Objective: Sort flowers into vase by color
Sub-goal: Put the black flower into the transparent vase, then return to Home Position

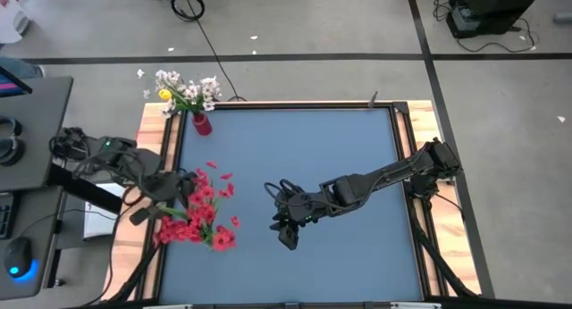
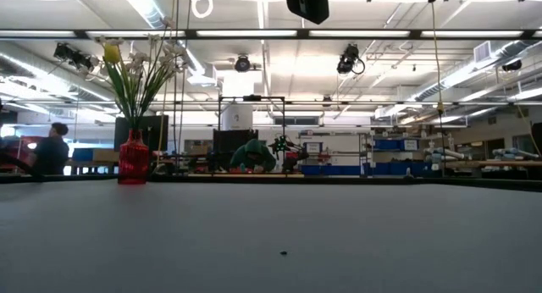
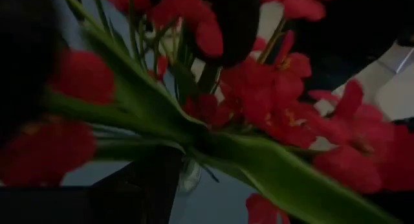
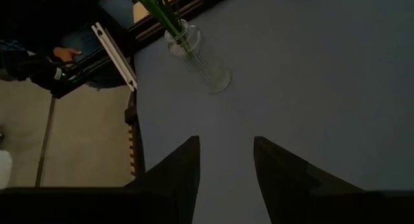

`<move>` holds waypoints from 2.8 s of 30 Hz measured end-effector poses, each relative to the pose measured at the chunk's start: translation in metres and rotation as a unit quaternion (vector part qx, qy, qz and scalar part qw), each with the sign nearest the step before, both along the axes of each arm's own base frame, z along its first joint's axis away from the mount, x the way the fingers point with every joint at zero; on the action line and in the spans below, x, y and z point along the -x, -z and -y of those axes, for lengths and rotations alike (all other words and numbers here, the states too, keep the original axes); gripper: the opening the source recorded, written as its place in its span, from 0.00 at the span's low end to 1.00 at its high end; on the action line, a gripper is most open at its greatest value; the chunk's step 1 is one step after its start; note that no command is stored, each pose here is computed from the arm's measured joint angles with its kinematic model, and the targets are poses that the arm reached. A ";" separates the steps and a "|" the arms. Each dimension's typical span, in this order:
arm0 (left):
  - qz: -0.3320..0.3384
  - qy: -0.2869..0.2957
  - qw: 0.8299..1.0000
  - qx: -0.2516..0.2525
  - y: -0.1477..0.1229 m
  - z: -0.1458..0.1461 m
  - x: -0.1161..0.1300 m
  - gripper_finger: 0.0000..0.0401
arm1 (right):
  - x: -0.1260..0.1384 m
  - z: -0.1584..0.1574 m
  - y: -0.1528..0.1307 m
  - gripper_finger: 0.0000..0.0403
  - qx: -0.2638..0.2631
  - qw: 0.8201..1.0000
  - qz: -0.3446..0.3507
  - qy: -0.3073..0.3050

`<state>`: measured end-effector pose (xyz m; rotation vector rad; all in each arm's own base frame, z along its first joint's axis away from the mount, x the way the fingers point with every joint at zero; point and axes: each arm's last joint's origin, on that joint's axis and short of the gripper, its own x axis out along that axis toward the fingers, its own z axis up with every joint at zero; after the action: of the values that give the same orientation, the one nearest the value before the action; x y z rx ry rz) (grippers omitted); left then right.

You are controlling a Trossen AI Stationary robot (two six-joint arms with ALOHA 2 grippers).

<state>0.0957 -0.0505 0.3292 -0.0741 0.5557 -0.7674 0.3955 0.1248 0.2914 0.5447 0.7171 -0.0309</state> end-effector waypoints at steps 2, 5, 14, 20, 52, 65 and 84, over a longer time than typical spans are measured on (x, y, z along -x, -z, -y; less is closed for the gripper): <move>-0.017 0.003 1.000 -0.008 0.001 0.001 -0.001 0.60 | 0.000 0.000 0.000 0.38 0.000 1.000 0.000 0.001; -0.045 0.005 0.999 -0.014 0.005 0.005 -0.005 0.63 | 0.000 0.001 0.000 0.38 0.005 1.000 0.000 0.002; -0.083 0.003 0.996 -0.027 -0.007 0.005 -0.003 0.68 | 0.000 0.003 0.001 0.38 0.016 1.000 -0.003 0.008; -0.067 -0.010 0.997 -0.029 -0.023 0.002 0.001 0.68 | 0.001 0.004 0.002 0.38 0.018 1.000 -0.009 0.009; 0.045 -0.263 0.958 -0.103 -0.103 -0.050 0.083 0.58 | 0.020 0.059 -0.091 0.37 0.089 0.982 0.147 0.076; 0.225 -0.351 0.904 -0.091 -0.119 -0.050 0.067 0.02 | 0.121 0.093 -0.154 0.03 0.226 0.949 0.193 0.102; 0.230 -0.414 0.878 -0.060 -0.045 -0.040 0.031 0.00 | 0.197 0.147 -0.119 0.03 0.230 0.931 0.264 0.105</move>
<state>0.0644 -0.0100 0.3745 -0.0068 0.0753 0.1039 0.1983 -0.0218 0.4107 0.1577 0.1088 -0.2376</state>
